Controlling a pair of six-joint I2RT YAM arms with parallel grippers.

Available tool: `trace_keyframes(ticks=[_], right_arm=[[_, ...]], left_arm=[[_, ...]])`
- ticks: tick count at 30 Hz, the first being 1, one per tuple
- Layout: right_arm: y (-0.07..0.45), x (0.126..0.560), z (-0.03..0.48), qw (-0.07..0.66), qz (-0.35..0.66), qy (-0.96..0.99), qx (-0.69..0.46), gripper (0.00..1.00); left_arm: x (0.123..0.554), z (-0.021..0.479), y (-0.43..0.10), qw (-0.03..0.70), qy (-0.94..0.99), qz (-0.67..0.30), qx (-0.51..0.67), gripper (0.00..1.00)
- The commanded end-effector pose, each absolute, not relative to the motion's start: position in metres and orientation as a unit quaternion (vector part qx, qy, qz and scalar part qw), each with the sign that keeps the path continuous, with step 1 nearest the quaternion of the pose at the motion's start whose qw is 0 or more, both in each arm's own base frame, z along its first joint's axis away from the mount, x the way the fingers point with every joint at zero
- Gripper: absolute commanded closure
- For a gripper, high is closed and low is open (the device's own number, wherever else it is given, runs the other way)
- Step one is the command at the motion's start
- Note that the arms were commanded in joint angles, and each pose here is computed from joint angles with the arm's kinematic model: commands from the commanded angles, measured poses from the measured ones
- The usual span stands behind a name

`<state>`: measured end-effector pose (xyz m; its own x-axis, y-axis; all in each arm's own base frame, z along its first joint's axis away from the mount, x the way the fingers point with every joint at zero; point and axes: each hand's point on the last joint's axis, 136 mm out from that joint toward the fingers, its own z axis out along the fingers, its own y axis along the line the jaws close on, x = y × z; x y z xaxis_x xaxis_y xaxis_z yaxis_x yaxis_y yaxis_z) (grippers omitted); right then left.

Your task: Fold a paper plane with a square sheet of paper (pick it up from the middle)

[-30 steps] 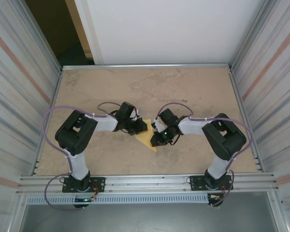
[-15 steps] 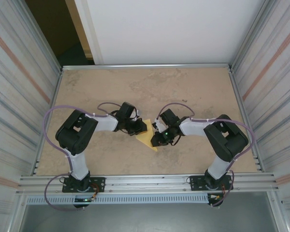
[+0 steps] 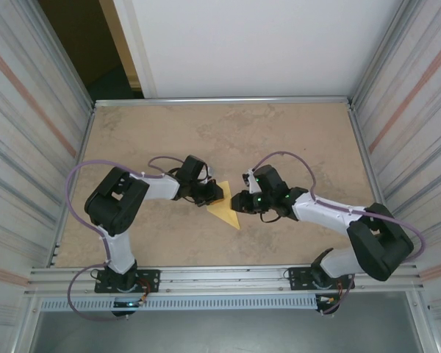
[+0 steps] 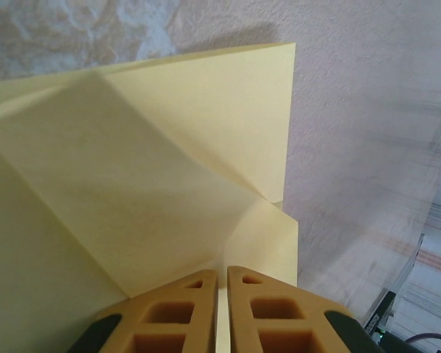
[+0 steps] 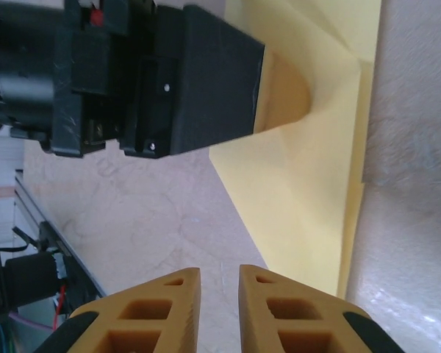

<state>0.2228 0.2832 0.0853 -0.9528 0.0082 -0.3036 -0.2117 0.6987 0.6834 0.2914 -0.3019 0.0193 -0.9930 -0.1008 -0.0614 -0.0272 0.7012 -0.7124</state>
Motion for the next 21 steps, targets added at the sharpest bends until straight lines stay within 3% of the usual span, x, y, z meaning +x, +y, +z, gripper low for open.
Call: trace_keyframes(ticks=[1, 21], right_arm=[[0.291, 0.227, 0.071, 0.139, 0.373, 0.917, -0.023, 0.85], [0.282, 0.22, 0.015, 0.087, 0.333, 0.939, 0.0, 0.9]], left_arm=[[0.291, -0.002, -0.288, 0.042, 0.932, -0.355, -0.062, 0.87], [0.293, 0.009, -0.293, 0.044, 0.926, -0.37, -0.056, 0.86]])
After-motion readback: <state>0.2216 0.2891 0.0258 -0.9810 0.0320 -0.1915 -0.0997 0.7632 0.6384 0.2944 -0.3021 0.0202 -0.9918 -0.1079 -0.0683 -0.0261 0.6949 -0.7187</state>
